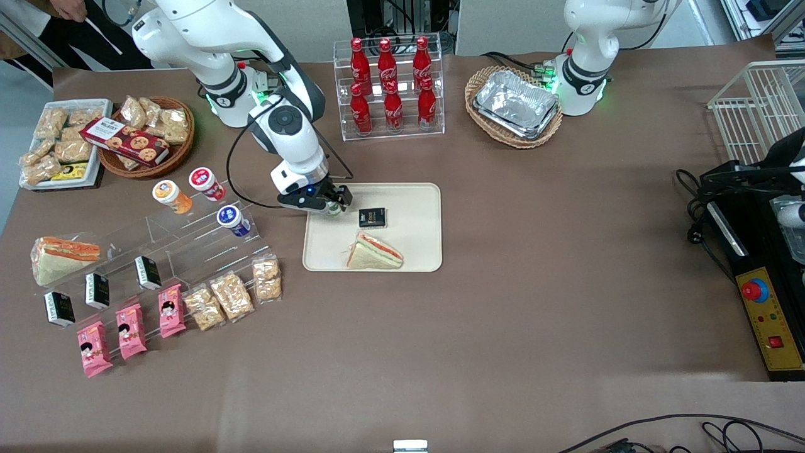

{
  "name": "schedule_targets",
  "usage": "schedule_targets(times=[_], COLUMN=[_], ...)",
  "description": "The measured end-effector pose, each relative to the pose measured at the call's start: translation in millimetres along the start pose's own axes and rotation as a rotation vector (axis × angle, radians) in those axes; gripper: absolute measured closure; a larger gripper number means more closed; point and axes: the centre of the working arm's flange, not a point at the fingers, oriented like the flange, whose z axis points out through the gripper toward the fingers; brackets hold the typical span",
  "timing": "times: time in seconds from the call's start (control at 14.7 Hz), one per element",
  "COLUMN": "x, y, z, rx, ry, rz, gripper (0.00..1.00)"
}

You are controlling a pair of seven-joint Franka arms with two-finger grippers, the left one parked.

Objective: Place green gum on tray
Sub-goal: 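Lower the gum bottle onto the tray beside the black card and release, then raise the open right gripper away from the tray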

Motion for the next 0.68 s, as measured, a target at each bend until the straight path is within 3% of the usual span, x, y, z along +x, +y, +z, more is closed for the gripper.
schedule_targets(times=[0.34,0.68], x=[23.3,52.1], y=[4.8,4.3], z=[-39.8,-114.2], rx=[0.020,-0.051], ry=[0.030,0.002], rz=[0.037,-0.001], gripper=[0.00,0.00])
